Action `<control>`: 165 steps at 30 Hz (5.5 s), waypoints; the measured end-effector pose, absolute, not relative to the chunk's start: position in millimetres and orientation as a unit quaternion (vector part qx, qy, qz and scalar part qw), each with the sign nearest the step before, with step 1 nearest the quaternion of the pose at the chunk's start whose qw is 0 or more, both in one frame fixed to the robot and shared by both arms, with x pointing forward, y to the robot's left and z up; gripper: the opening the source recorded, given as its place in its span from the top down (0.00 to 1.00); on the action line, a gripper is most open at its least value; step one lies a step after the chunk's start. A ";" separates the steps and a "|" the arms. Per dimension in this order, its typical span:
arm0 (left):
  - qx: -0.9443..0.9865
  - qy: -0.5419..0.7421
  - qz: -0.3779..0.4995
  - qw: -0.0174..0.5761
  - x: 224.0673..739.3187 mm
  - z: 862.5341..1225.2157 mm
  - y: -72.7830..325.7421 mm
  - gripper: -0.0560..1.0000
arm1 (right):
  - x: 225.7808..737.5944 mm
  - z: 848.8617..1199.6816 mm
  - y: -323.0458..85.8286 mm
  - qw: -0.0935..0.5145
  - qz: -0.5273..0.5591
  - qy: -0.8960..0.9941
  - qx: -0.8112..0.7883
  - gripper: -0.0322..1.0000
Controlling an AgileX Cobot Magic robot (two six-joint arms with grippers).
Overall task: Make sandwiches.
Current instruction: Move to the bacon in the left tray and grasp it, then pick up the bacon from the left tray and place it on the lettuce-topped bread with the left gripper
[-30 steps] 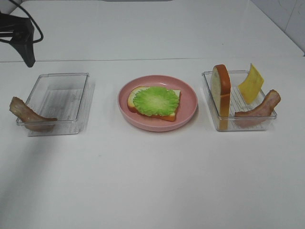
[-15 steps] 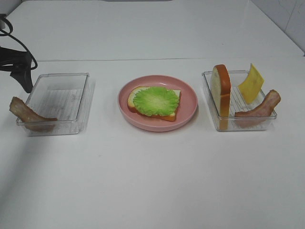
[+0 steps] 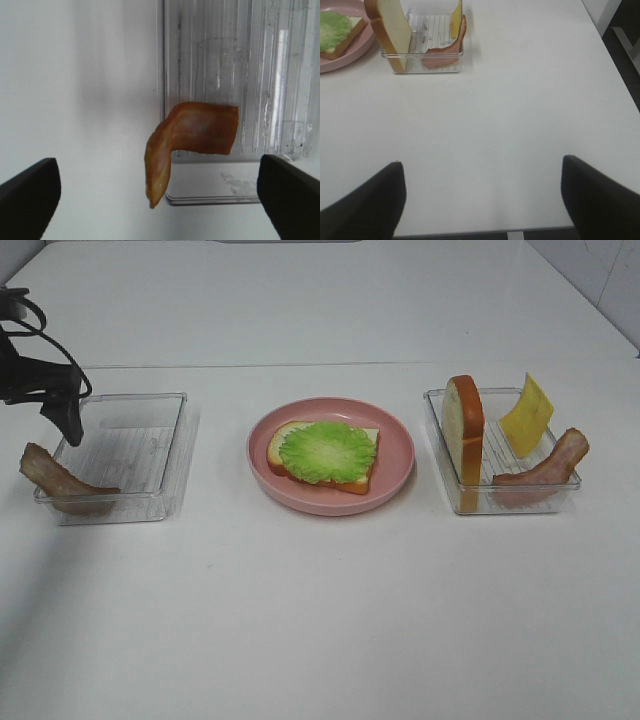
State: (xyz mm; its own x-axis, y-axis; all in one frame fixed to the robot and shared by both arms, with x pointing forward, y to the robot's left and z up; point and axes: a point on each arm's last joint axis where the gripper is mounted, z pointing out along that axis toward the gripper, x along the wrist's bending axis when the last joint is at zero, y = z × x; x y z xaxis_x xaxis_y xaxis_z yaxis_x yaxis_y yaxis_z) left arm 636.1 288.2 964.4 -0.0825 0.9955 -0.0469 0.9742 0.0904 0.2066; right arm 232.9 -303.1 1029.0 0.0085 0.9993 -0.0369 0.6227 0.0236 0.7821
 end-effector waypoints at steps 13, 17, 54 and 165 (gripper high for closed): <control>0.660 0.744 0.037 0.097 646.6 929.7 283.8 0.01 | 232.9 1029.0 -303.1 0.320 0.294 0.640 0.634 0.17; 0.660 0.744 0.035 0.095 647.0 927.3 283.8 0.02 | 232.9 1029.0 -303.1 0.320 0.294 0.640 0.634 0.17; 0.658 0.745 0.024 0.103 660.6 959.1 281.4 0.95 | 232.9 1029.0 -303.1 0.320 0.294 0.640 0.634 0.17; 0.628 0.712 -0.088 0.300 706.2 924.7 82.4 0.11 | 232.9 1029.0 -303.1 0.320 0.294 0.640 0.634 0.17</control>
